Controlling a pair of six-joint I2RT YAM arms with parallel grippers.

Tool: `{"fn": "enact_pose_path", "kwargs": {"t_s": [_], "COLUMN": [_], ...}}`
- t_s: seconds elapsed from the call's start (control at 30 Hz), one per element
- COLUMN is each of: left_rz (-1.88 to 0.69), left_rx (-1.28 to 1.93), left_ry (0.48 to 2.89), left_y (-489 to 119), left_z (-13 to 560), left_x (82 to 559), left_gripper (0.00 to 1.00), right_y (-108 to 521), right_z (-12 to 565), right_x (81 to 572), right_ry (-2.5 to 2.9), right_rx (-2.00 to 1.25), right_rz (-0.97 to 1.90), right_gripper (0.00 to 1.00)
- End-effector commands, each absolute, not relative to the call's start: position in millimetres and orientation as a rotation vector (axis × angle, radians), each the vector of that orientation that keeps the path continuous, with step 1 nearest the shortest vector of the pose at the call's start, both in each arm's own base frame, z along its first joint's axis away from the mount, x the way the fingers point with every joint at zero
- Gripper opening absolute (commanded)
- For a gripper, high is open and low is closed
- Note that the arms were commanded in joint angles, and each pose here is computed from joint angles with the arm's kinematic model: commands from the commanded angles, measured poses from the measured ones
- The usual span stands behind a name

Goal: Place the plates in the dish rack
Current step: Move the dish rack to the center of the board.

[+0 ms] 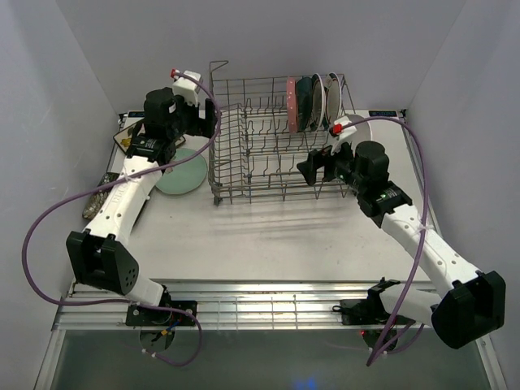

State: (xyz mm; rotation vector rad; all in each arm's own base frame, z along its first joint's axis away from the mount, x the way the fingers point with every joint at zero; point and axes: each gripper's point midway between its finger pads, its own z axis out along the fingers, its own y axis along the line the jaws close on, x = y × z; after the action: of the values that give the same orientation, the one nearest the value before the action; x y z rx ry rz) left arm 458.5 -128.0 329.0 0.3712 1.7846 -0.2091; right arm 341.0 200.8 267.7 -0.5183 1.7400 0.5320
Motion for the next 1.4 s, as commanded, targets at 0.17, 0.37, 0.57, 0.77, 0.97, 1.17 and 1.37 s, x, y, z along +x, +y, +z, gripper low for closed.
{"fn": "enact_pose_path", "kwargs": {"t_s": [0.17, 0.37, 0.57, 0.77, 0.97, 1.17, 1.37], "left_rz": [-0.206, -0.219, -0.181, -0.189, -0.18, -0.159, -0.142], "left_rx": [0.327, 0.301, 0.277, 0.326, 0.326, 0.332, 0.344], "left_ry": [1.906, 1.95, 1.956, 1.935, 1.933, 1.939, 1.934], "left_y": [-122.7, -119.8, -114.6, -119.2, -119.4, -118.6, -118.6], "left_z": [298.0, 282.5, 277.4, 274.6, 273.6, 268.2, 267.0], "left_x": [478.9, 500.6, 517.6, 524.1, 532.0, 541.9, 551.0], "left_gripper": [0.95, 0.89, 0.83, 0.59, 0.55, 0.56, 0.41], "right_y": [206.2, 207.3, 219.4, 224.6, 225.3, 222.3, 221.5], "right_z": [255.2, 243.0, 235.3, 220.1, 219.7, 221.7, 225.6], "right_x": [307.9, 291.7, 284.7, 296.0, 308.7, 321.4, 332.7], "right_ry": [1.731, 1.744, 1.755, 1.799, 1.793, 1.786, 1.778], "right_rx": [-0.576, -0.572, -0.58, -0.55, -0.506, -0.455, -0.422], "right_rz": [0.597, 0.631, 0.712, 0.709, 0.69, 0.65, 0.625], "right_gripper": [0.9, 0.74, 0.65, 0.53, 0.49, 0.46, 0.39]}}
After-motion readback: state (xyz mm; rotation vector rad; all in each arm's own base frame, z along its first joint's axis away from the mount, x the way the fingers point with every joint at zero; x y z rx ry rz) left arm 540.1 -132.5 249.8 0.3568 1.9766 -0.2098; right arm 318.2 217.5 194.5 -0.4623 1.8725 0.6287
